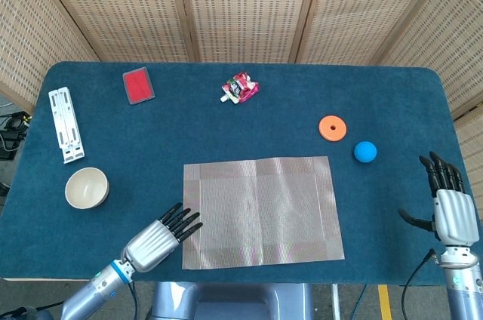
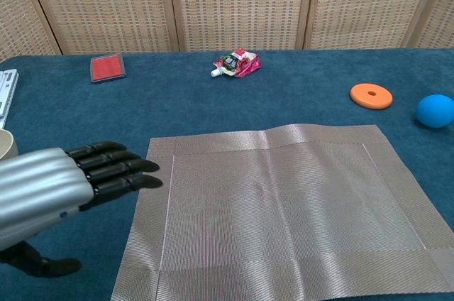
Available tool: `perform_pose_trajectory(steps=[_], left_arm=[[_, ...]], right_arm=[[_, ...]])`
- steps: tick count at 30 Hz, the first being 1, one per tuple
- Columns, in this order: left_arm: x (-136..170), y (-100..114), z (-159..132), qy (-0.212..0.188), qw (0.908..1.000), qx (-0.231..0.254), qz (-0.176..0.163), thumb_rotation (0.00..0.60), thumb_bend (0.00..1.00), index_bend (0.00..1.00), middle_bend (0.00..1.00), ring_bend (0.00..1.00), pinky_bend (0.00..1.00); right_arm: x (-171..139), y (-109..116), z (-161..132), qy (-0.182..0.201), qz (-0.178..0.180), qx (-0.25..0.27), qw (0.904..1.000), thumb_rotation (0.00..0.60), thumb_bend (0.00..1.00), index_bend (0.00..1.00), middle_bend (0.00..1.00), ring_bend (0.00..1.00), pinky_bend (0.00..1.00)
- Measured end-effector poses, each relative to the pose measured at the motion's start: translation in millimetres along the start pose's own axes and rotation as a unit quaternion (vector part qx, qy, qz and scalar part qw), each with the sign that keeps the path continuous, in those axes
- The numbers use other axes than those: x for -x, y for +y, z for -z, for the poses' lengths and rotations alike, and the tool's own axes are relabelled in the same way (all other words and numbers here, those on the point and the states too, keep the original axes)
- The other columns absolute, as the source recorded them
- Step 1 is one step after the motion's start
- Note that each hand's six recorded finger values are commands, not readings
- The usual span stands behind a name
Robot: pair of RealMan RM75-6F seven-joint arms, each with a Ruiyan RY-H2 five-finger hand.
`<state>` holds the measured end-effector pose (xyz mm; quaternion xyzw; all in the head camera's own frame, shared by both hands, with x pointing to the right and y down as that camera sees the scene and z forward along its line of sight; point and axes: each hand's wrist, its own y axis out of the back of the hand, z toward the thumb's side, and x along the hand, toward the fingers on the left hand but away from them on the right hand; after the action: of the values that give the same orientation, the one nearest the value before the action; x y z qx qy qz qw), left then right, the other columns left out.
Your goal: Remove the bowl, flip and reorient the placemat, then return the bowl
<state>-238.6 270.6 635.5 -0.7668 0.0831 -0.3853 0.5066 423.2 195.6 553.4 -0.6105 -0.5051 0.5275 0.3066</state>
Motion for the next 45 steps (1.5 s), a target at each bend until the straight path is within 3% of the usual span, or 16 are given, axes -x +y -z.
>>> perform_pose_trajectory(steps=[10,18,26,36,45], left_arm=[[63.6,12.6,68.4,0.118,0.9922,0.027,-0.028,0.600,0.20,0.12,0.00,0.00,0.00],[107.3,-7.2,131.0,0.216,0.9754,0.039,-0.020,0.600,0.20,0.35,0.00,0.00,0.00],[134.6,-30.7,181.7,0.288,0.9569,0.040,-0.013,0.600,0.22,0.40,0.00,0.00,0.00],[131.1,-66.9,217.3,0.331,0.9418,0.057,0.017,0.600,0.23,0.46,0.00,0.00,0.00],[109.2,-78.0,216.7,0.322,0.9448,0.060,0.020,0.600,0.27,0.51,0.00,0.00,0.00]], right_arm=[[-12.8,0.8,-11.6,0.019,-0.004,0.002,0.9998,0.600,0.21,0.10,0.00,0.00,0.00],[-19.9,-4.0,-17.6,0.028,-0.019,0.001,0.9994,0.600,0.21,0.10,0.00,0.00,0.00],[-21.5,-5.5,-19.3,0.030,-0.022,-0.002,0.9993,0.600,0.21,0.10,0.00,0.00,0.00],[-20.9,-7.2,-18.9,0.028,-0.022,-0.008,0.9993,0.600,0.21,0.10,0.00,0.00,0.00],[-22.0,-9.4,-20.3,0.030,-0.026,-0.011,0.9992,0.600,0.21,0.10,0.00,0.00,0.00]])
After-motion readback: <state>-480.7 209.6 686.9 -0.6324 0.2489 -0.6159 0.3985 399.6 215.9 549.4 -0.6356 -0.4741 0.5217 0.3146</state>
